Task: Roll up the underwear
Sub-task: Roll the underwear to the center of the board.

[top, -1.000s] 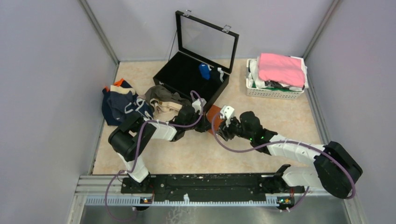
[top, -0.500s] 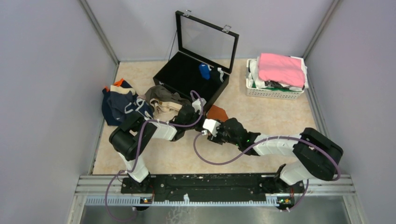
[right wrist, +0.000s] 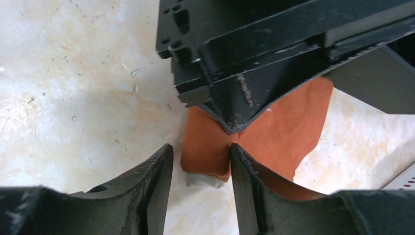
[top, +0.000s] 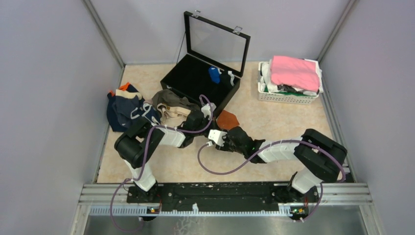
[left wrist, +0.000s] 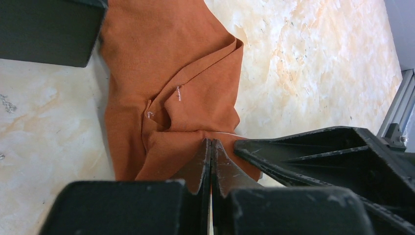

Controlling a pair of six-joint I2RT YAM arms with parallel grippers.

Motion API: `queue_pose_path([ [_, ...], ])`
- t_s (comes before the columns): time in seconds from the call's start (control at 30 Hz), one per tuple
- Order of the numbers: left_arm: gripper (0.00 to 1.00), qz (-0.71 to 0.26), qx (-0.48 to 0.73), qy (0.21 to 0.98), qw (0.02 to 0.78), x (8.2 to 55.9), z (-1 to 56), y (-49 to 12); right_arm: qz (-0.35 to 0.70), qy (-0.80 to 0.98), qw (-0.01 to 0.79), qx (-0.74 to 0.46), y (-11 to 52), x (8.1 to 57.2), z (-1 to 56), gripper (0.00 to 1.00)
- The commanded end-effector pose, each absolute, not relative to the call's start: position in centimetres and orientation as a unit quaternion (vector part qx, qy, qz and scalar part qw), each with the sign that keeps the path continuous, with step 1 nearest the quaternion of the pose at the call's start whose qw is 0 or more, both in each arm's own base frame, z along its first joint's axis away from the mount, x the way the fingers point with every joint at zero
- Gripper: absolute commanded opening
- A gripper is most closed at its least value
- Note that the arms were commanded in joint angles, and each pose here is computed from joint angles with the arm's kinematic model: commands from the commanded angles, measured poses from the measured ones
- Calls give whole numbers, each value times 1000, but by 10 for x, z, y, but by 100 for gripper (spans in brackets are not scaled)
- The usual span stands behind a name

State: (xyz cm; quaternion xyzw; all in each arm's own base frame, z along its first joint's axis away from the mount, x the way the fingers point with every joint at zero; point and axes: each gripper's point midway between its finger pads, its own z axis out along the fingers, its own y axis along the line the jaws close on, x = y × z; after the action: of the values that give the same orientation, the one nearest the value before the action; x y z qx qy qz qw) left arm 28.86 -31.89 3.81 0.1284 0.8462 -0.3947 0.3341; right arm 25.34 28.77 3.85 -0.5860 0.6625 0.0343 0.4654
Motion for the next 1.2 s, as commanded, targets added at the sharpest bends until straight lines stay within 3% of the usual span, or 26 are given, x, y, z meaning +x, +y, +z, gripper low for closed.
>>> queue_pose_path([
  [0.0, 0, -327, 120, 896, 276, 272, -16, -291, 28, 650, 478, -590, 303, 258, 44, 44],
  [0.3, 0, -329, 121, 895, 276, 272, -14, -291, -8, 659, 463, -593, 298, 265, 38, 23],
  [0.5, 0, -335, 120, 891, 283, 275, -6, -291, -27, 666, 453, -591, 290, 268, 35, 0],
  [0.8, 0, -377, 78, 851, 357, 290, 75, -282, 18, 664, 457, -592, 294, 253, 44, 0],
  [0.97, 15, -304, -22, 854, 422, 300, 101, -235, 57, 657, 455, -599, 298, 238, 48, 0],
  [1.17, 14, -264, -76, 828, 489, 285, 125, -186, 122, 644, 438, -616, 312, 212, 54, 0],
])
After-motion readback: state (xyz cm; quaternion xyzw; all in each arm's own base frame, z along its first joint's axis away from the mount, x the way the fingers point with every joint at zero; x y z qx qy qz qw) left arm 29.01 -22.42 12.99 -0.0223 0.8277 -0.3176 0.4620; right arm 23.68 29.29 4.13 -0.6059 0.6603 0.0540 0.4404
